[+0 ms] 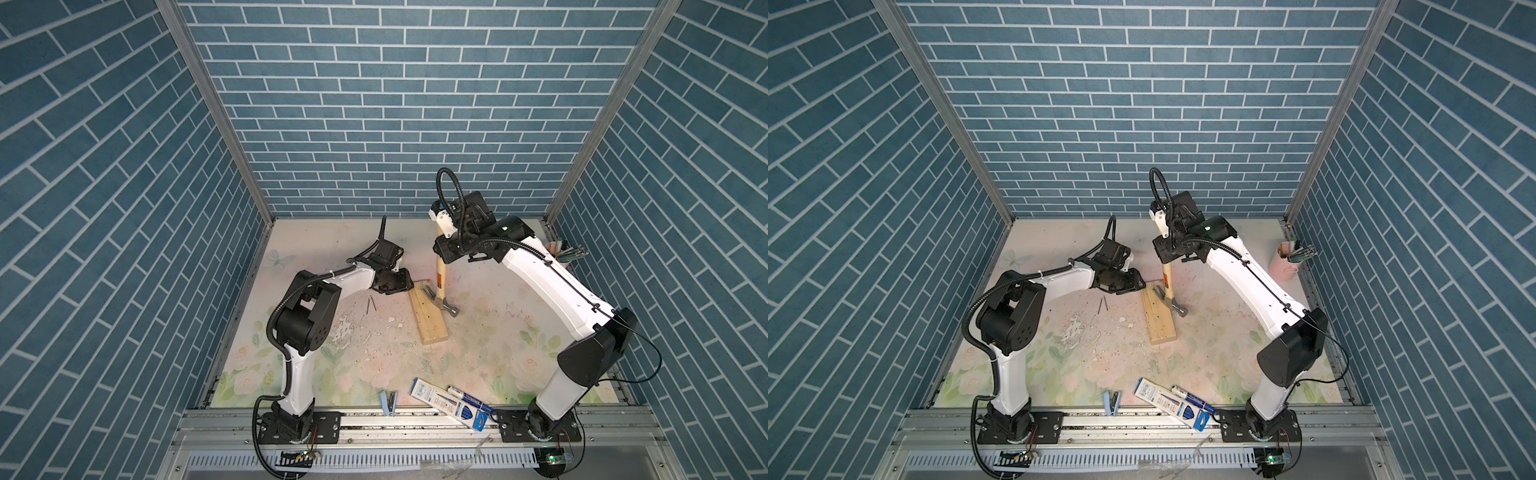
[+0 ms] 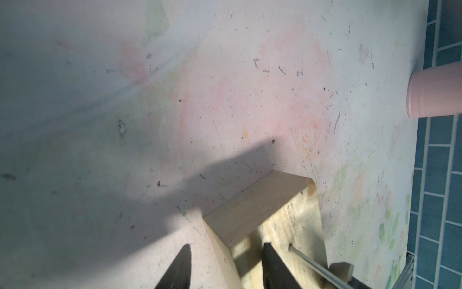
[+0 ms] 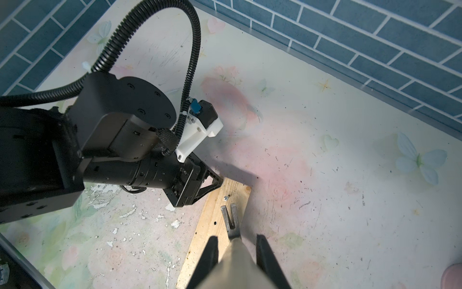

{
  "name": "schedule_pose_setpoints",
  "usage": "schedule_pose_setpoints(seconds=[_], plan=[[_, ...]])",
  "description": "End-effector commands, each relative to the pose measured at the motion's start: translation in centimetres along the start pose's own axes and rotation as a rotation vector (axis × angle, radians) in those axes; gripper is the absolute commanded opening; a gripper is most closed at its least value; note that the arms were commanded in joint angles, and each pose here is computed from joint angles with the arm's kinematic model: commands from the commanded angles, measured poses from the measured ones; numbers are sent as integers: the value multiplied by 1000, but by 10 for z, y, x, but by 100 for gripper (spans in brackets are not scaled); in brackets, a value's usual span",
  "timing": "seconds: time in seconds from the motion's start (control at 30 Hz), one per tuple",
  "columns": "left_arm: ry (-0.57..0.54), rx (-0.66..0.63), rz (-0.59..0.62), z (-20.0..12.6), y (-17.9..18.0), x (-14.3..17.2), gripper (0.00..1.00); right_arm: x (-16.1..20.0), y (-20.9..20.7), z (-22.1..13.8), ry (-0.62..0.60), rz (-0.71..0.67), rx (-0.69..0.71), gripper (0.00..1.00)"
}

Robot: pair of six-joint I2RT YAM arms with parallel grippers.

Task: Use a claw hammer to pull out a nail
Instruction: Remove the nail from the mounting plate.

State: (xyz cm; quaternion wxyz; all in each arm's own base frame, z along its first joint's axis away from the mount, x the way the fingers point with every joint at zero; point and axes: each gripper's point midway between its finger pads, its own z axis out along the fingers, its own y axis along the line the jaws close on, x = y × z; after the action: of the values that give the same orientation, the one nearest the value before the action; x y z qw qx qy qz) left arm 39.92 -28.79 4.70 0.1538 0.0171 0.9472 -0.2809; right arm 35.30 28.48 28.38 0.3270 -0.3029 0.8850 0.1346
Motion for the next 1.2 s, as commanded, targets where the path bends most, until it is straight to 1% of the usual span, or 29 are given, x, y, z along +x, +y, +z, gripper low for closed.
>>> schedule_pose_setpoints(seconds=[0.0,0.27,0.7,1.17], plan=[[56,-64,-44,6,22,22,46,-20,7,-4,-61,-37,-13,0],[61,-63,-59,9,27,29,46,-23,5,9,-41,-46,-4,0],[64,-62,-70,10,32,37,46,-38,5,19,-44,-61,7,0],[66,-64,-78,11,35,40,46,-50,1,20,-75,-73,31,0]])
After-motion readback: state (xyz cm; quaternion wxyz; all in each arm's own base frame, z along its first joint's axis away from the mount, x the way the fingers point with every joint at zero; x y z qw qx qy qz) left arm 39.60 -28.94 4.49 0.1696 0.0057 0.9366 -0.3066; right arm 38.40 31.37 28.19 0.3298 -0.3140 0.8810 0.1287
